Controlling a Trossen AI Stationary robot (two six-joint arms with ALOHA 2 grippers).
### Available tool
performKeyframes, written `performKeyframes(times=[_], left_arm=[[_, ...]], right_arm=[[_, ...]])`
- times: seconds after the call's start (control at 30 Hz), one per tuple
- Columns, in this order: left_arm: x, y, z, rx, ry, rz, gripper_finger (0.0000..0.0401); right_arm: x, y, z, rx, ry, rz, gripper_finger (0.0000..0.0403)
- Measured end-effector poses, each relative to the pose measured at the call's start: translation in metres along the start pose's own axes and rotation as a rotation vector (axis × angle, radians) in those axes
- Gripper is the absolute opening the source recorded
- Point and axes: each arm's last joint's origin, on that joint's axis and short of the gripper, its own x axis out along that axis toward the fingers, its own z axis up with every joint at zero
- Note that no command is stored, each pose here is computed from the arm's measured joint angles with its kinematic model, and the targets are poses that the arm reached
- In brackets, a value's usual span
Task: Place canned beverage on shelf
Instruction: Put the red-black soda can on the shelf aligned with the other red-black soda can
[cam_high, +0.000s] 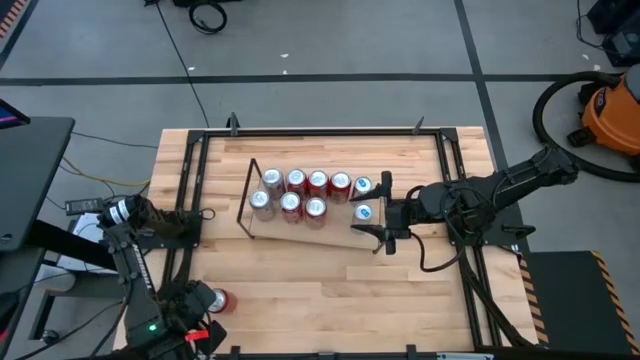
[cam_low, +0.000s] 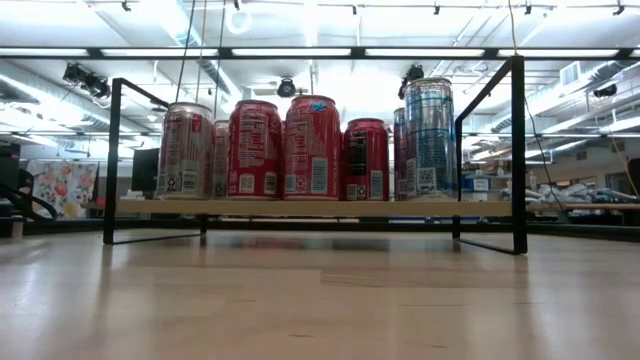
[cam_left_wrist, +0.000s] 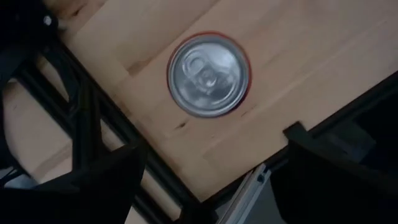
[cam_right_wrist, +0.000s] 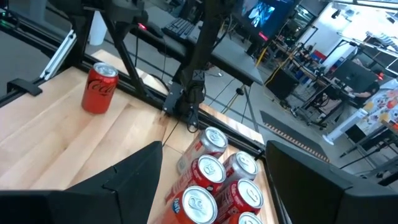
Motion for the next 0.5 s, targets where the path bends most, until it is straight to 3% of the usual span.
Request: performKeyframes(times=[0.17,0.5], left_arm=[[0.004,-0.001,0.001,-0.005,-0.023,-0.008,0.0395],[0.052,0.001,-0.005,0.018,0.023,0.058,0.0395]], right_arm=[[0.0,0.0,0.0,0.003,0.0,0.0,0.0297],[0.0,0.0,0.0,0.004,0.0,-0.001,0.0297]])
